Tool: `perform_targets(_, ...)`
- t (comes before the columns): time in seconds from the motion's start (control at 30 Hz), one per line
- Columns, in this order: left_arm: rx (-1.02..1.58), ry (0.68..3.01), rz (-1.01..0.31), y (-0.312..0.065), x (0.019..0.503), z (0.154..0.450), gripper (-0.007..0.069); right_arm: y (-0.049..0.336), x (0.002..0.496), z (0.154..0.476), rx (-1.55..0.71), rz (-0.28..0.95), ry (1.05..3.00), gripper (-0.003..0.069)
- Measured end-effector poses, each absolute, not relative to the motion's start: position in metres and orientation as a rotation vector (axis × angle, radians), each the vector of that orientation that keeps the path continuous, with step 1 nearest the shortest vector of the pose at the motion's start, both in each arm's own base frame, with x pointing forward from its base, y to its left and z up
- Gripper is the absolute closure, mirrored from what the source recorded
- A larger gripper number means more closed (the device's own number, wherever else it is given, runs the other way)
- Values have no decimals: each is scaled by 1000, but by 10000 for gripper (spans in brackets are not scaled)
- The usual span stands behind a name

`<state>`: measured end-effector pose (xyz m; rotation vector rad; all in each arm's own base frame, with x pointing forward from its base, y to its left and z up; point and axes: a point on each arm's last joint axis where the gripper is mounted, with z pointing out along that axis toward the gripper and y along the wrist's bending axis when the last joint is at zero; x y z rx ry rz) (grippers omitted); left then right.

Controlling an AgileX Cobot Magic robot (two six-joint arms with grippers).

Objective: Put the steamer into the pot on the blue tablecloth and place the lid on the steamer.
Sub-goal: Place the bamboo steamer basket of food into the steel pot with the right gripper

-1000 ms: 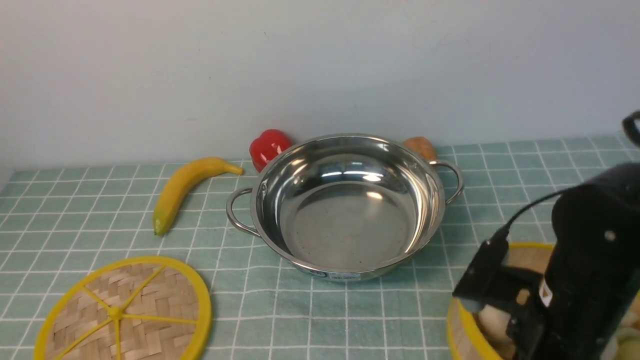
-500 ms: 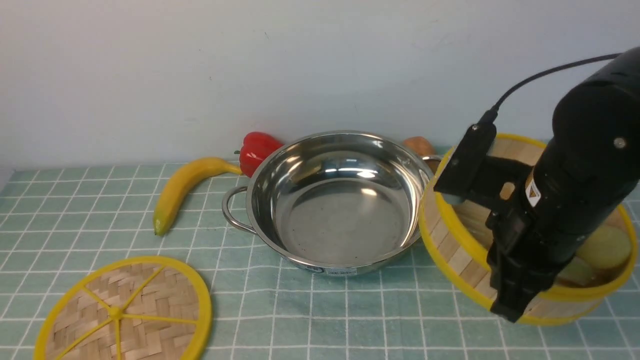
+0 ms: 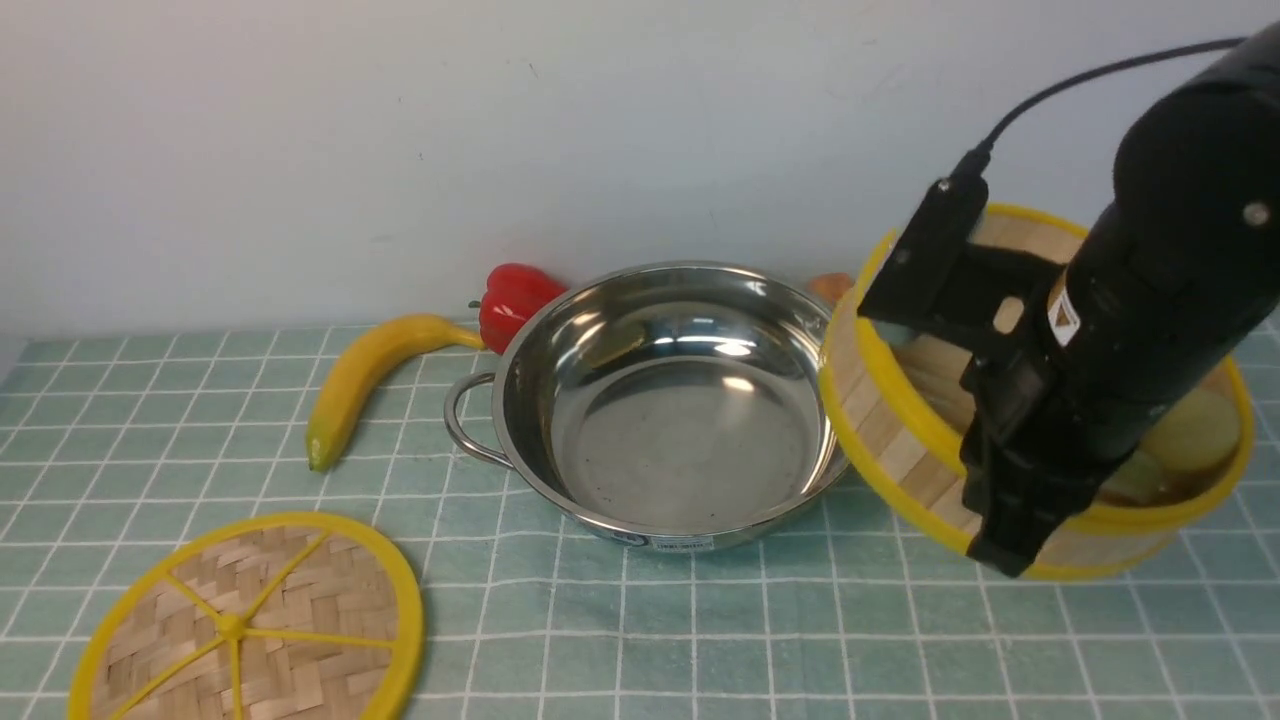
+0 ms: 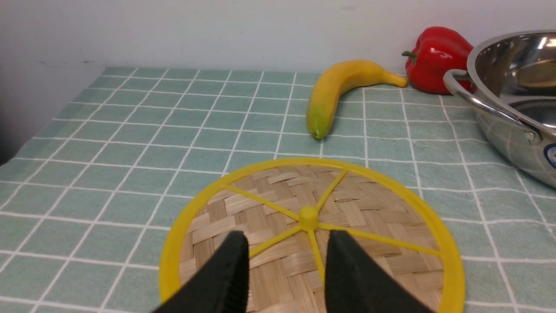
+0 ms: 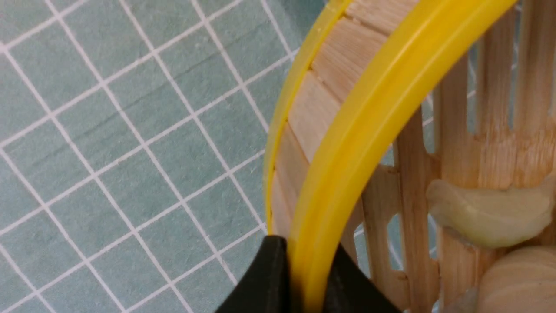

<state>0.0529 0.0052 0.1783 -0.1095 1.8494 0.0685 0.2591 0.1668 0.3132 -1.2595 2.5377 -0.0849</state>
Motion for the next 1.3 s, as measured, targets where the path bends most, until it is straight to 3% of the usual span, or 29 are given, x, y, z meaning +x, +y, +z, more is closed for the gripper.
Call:
perform_targets(0.27,-109,1849,68,5,53,178,382,195,285,309,-1368,-134,2472,571)
perform_targets(0.53,-109,1849,68,5,53,178,382,257,316,293,-1538,-265,2313,571)
perform_targets(0.83,-109,1849,68,5,53,178,382,297,326,278,-1675,-286,2194,571)
perform_targets(1.3,-109,1849,68,5,53,178,382,311,333,241,-1816,-314,2184,571)
